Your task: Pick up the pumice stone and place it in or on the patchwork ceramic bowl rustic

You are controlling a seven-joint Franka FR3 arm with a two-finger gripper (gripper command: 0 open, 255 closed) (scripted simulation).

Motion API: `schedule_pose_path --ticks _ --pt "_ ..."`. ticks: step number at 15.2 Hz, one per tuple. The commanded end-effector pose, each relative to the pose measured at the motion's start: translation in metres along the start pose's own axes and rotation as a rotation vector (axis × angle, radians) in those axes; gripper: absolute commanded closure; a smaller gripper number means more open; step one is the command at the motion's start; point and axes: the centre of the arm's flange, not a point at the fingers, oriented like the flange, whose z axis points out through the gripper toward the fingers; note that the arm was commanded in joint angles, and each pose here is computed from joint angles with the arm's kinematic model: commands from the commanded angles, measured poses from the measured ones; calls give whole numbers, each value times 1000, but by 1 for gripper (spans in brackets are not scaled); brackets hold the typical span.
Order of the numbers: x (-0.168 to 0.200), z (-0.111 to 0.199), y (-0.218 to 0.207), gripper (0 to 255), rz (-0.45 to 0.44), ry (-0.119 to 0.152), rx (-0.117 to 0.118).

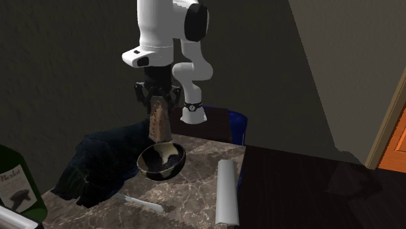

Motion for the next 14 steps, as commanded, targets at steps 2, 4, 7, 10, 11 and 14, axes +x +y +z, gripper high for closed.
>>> schedule_pose_path --ticks 2,4,7,10,11,14 --pt "3 16 -3 255 0 1 0" --pt "4 26 -4 255 0 1 0" --pt "7 42 -6 255 0 1 0" --pt "7 43 -6 255 0 1 0" --pt "7 43 -6 255 0 1 0" --pt "7 43 -6 255 0 1 0"
